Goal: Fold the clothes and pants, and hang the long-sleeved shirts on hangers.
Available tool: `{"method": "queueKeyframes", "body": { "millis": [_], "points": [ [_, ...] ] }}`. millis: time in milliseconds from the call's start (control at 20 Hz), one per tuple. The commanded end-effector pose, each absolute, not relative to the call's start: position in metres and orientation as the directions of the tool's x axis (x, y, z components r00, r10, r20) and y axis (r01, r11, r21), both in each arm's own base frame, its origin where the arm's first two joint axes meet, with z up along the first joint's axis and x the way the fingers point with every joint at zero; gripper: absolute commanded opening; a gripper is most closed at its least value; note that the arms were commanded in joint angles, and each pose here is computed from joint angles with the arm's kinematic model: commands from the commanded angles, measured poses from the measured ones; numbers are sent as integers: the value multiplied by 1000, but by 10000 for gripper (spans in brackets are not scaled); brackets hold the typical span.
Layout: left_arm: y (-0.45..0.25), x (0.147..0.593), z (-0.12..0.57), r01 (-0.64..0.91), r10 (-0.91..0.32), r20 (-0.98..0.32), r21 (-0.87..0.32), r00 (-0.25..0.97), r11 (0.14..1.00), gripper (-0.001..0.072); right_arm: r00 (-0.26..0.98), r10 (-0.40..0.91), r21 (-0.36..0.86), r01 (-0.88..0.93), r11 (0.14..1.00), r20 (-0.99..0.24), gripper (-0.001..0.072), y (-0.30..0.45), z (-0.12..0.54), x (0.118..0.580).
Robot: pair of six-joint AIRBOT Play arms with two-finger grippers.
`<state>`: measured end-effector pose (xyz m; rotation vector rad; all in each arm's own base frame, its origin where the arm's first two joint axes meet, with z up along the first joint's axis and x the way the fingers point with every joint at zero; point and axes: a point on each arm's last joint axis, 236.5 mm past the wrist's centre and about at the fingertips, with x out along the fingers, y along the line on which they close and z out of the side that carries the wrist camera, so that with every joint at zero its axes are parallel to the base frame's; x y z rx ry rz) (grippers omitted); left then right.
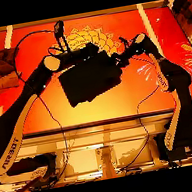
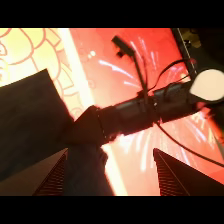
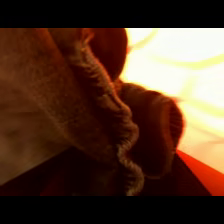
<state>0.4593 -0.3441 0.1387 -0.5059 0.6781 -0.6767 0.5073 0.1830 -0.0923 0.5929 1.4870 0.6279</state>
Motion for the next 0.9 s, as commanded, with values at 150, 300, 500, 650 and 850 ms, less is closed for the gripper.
{"method": "queueKeyframes", "body": {
  "millis": [150,300,500,650,850],
  "points": [
    [-344,460,139,396,-706,-398,-620,585,677,614,-122,833,841,-48,538,-540,532,250,-76,483],
    [-344,460,139,396,-706,-398,-620,585,677,614,-146,823,834,-155,529,-549,235,287,-75,472],
    [-343,460,140,398,-706,-396,-618,587,678,615,-163,815,819,-275,503,-556,29,315,-70,462],
    [-338,459,154,514,-707,-374,-497,600,699,611,-84,775,749,-341,569,-627,29,289,-53,485],
    [-331,451,188,574,-714,-321,-433,623,695,604,136,634,575,-311,757,-761,29,187,-12,528]
  ]
}}
